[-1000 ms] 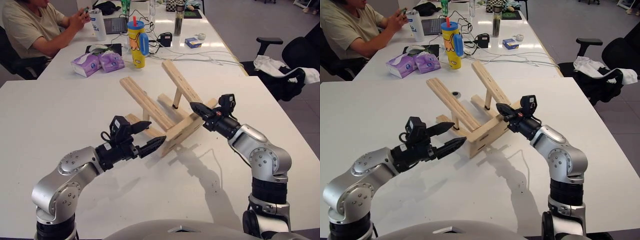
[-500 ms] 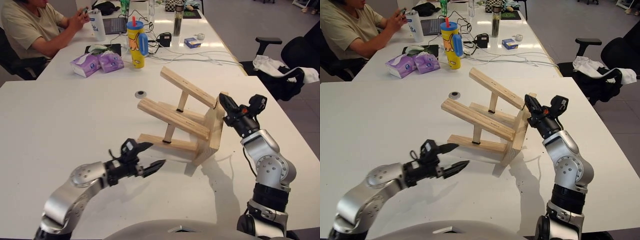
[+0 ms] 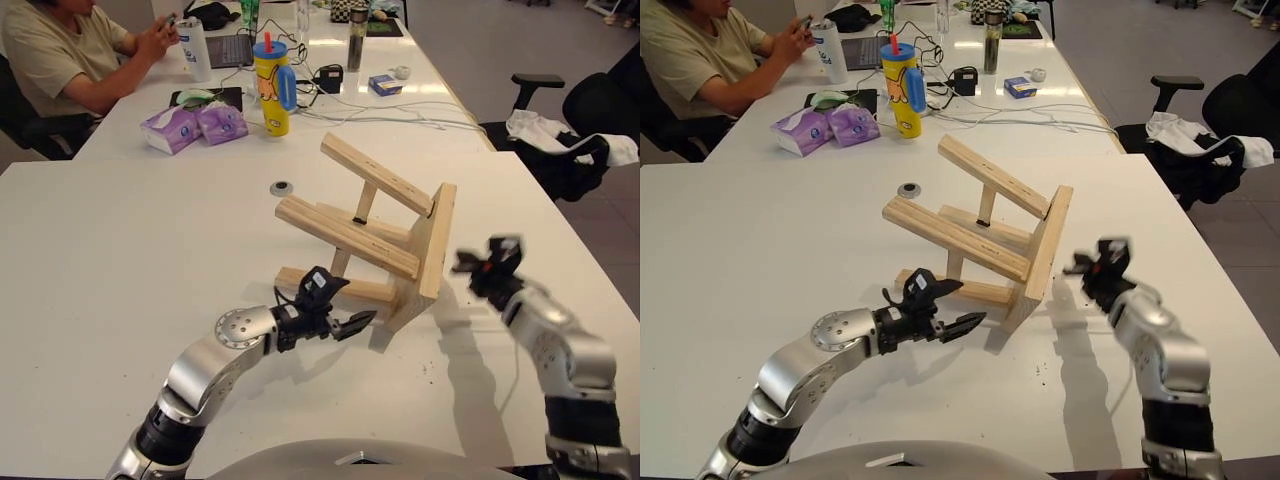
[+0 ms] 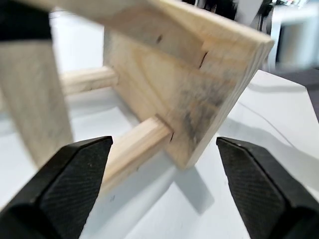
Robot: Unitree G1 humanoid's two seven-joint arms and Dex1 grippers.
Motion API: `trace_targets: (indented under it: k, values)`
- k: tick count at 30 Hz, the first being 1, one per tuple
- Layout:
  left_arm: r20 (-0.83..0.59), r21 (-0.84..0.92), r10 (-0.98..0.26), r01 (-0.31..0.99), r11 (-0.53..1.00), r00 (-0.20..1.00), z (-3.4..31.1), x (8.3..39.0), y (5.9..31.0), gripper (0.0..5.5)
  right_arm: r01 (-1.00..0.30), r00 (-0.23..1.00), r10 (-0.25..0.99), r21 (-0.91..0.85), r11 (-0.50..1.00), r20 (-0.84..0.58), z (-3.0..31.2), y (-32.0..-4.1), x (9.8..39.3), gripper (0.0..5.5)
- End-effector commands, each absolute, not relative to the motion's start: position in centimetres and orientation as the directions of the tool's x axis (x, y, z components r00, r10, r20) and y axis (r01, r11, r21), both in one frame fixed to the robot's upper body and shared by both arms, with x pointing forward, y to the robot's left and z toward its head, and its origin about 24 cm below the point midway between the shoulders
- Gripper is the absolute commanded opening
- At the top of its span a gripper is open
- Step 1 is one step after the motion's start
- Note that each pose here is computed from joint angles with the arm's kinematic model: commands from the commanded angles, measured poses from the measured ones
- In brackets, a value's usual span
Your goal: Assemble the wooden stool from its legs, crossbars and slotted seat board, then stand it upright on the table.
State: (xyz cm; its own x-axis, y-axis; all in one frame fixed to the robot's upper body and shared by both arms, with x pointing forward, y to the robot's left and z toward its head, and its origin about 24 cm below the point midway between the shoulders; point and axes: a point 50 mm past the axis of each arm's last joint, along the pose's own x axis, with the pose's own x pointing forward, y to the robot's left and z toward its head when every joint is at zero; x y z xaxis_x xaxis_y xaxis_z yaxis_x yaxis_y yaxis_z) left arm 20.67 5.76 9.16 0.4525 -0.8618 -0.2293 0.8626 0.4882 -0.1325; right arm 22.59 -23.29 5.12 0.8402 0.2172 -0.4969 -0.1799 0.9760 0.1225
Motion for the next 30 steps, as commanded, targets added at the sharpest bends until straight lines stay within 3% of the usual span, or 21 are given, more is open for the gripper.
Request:
trace_targets:
  k: [1,5,8,14,20,26,30]
  values:
    - [-0.265,-0.116,-0.812,0.819,0.562,0.52,8.6,21.1,7.2,3.9,-0.488,0.76,0.543,0.236,0.84,-0.358,7.9,-18.5,22.2,0.03]
    - [-0.299,-0.105,-0.788,0.802,0.587,0.538,8.2,20.9,8.4,3.9,-0.621,0.683,0.691,0.309,0.721,-0.239,9.8,-15.8,21.9,0.03]
    - [-0.353,-0.063,-0.757,0.793,0.605,0.55,7.6,20.8,10.1,3.9,-0.624,0.688,0.698,0.33,0.709,-0.198,10.4,-14.8,22.4,0.03]
    - [-0.38,-0.012,-0.734,0.791,0.612,0.563,7.0,21.4,11.6,3.9,-0.603,0.69,0.681,0.325,0.729,-0.246,9.2,-15.1,22.1,0.03]
    - [-0.335,-0.039,-0.755,0.793,0.608,0.563,7.0,21.4,9.1,3.9,-0.647,0.635,0.743,0.38,0.661,-0.213,9.3,-13.4,22.1,0.03]
    - [-0.336,-0.022,-0.713,0.752,0.658,0.615,6.8,22.2,9.1,3.9,-0.701,0.59,0.79,0.38,0.603,-0.164,10.2,-11.8,22.6,0.03]
    - [-0.332,0.003,-0.693,0.736,0.677,0.639,6.8,22.8,8.9,3.9,-0.682,0.608,0.774,0.381,0.624,-0.179,9.9,-12.7,22.7,0.03]
